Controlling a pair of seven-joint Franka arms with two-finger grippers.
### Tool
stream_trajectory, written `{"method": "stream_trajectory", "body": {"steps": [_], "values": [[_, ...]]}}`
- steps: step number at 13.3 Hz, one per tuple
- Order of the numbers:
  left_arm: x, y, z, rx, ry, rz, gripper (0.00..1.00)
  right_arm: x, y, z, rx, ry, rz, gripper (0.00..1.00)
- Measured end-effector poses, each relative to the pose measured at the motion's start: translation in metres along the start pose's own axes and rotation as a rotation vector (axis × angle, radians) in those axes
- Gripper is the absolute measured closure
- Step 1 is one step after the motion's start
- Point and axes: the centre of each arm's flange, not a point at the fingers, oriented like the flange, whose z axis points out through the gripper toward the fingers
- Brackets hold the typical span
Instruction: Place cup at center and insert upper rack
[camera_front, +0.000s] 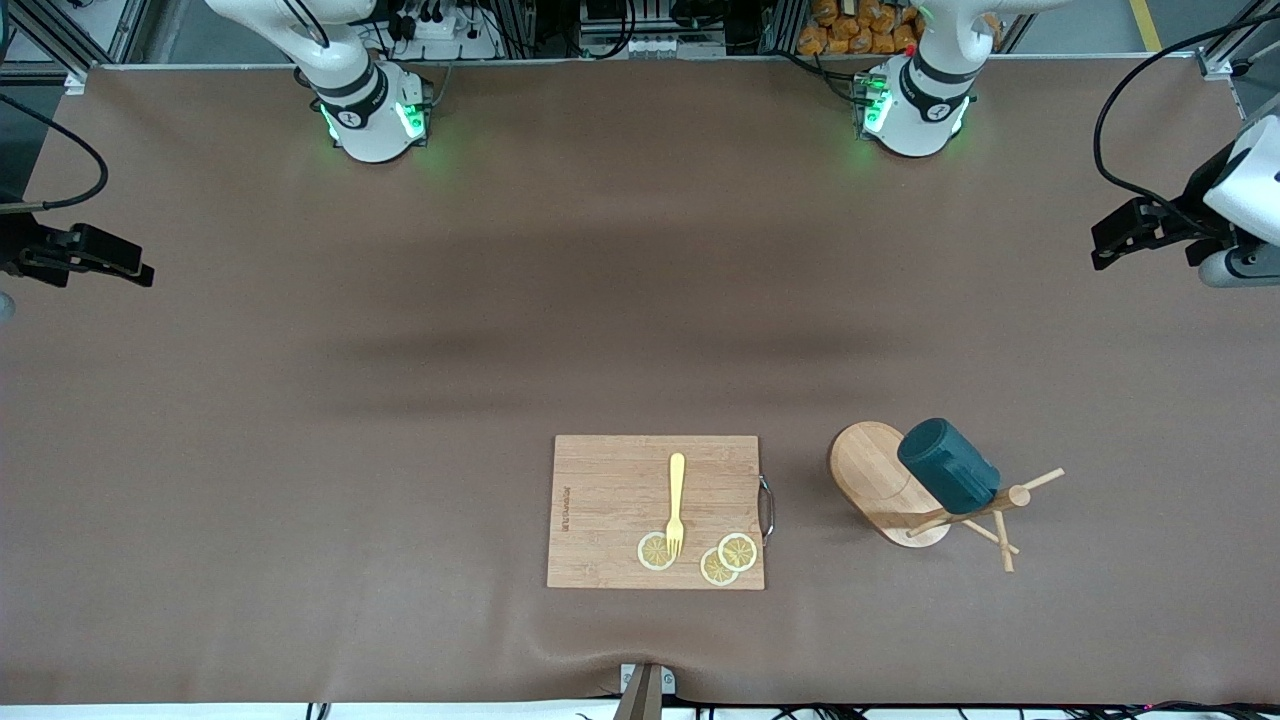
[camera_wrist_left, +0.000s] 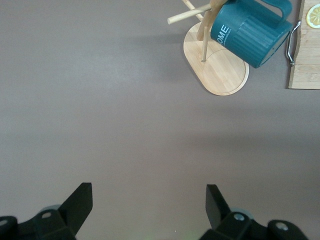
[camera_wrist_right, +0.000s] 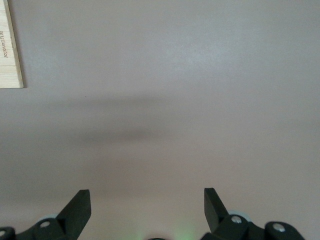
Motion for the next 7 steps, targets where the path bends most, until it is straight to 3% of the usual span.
{"method": "stream_trajectory", "body": {"steps": [7], "values": [[-0.006, 0.009, -0.008, -0.006, 0.011, 0.017, 0.00, -0.016, -0.011, -0.012, 0.001, -0.027, -0.020, 0.00]]}}
